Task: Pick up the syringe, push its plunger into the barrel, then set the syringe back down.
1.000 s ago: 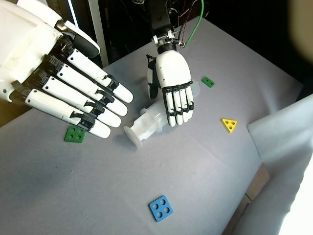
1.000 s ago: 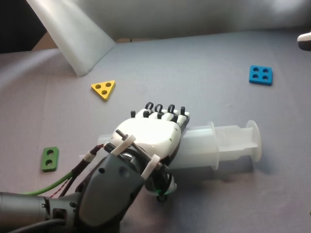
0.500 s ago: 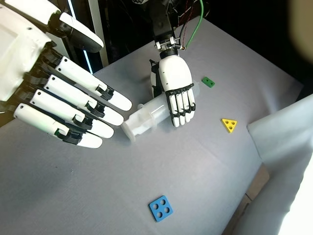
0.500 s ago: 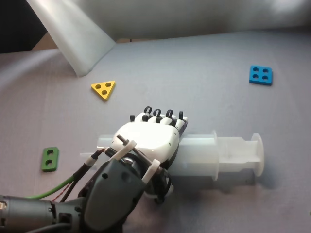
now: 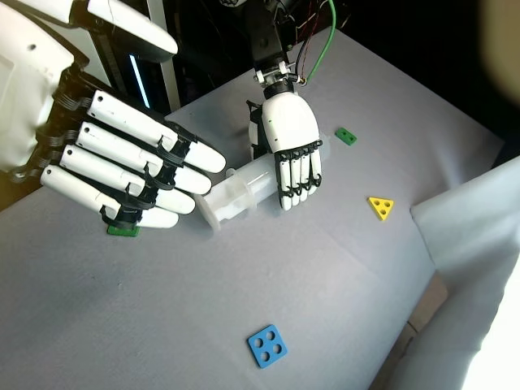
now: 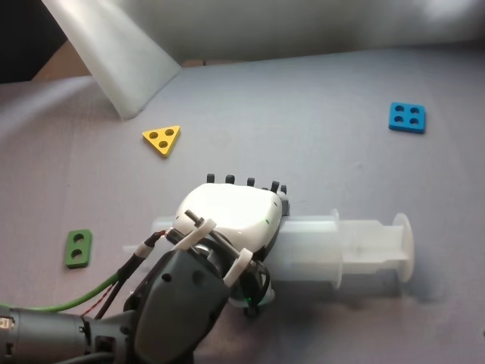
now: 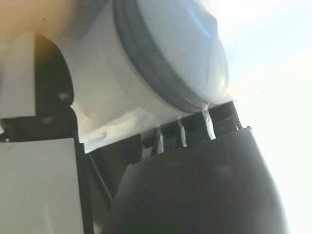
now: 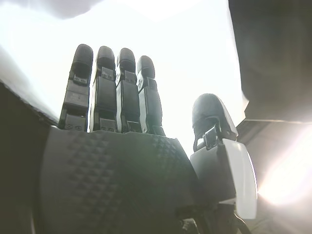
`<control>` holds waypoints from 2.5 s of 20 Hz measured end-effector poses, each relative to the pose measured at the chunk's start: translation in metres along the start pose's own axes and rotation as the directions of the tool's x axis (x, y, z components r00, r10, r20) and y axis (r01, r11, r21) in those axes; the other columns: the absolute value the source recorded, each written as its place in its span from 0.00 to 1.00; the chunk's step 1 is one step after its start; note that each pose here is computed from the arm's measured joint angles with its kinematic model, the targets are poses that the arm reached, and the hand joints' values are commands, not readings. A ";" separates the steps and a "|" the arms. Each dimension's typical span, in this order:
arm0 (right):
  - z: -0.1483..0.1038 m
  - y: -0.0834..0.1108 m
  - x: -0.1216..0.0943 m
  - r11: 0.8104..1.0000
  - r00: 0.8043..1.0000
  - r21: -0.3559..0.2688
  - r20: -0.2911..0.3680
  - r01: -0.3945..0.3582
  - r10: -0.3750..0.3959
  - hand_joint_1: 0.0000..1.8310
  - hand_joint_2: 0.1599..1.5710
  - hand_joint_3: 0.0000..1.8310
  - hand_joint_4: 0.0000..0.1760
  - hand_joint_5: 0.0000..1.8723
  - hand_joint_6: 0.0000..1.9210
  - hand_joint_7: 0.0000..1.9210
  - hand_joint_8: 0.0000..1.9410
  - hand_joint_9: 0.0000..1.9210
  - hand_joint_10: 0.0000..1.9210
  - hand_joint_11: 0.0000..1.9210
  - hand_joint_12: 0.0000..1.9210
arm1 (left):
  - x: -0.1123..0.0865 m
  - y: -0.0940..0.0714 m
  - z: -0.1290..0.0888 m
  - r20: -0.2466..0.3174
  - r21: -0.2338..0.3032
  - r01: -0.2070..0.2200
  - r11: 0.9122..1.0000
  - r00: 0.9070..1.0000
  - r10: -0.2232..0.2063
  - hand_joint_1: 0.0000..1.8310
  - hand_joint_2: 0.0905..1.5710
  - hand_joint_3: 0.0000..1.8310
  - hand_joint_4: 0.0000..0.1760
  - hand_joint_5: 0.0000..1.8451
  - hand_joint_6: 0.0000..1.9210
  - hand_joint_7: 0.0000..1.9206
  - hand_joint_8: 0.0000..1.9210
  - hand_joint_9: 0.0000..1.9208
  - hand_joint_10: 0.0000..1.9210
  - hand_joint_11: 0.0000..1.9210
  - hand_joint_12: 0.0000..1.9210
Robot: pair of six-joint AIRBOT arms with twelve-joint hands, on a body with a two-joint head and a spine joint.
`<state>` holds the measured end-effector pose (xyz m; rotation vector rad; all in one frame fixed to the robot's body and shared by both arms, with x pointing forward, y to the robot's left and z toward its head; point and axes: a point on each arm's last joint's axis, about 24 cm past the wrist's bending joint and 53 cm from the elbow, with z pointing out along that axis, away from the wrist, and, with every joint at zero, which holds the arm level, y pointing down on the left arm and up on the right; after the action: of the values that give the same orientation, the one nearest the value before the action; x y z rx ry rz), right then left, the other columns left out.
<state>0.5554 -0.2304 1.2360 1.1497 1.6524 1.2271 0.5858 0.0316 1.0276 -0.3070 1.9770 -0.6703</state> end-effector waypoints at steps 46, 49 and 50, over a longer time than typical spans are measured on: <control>-0.001 -0.077 0.017 0.867 0.893 0.222 0.181 -0.446 0.413 0.00 0.79 0.00 0.00 0.15 0.00 0.14 0.00 0.10 0.00 0.00 0.22 | -0.090 -0.087 -0.008 0.038 0.147 0.150 0.978 0.987 -0.157 0.73 0.78 0.00 0.00 0.41 0.62 0.35 0.80 0.35 0.82 0.27 0.78; 0.000 -0.078 0.020 0.868 0.894 0.225 0.179 -0.443 0.410 0.00 0.79 0.00 0.00 0.15 0.00 0.12 0.00 0.09 0.00 0.00 0.21 | -0.092 -0.088 -0.008 0.042 0.148 0.144 0.978 0.988 -0.152 0.73 0.78 0.00 0.00 0.40 0.63 0.36 0.79 0.35 0.82 0.27 0.78; 0.000 -0.078 0.020 0.868 0.895 0.227 0.179 -0.442 0.409 0.00 0.79 0.00 0.00 0.14 0.00 0.12 0.00 0.09 0.00 0.00 0.21 | -0.091 -0.088 -0.008 0.041 0.148 0.144 0.978 0.988 -0.152 0.73 0.78 0.00 0.00 0.41 0.62 0.36 0.79 0.35 0.81 0.27 0.78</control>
<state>0.5323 -0.2214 1.1589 1.7979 1.5426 1.1867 0.6171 0.0062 1.1482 -0.3819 1.8572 -0.8875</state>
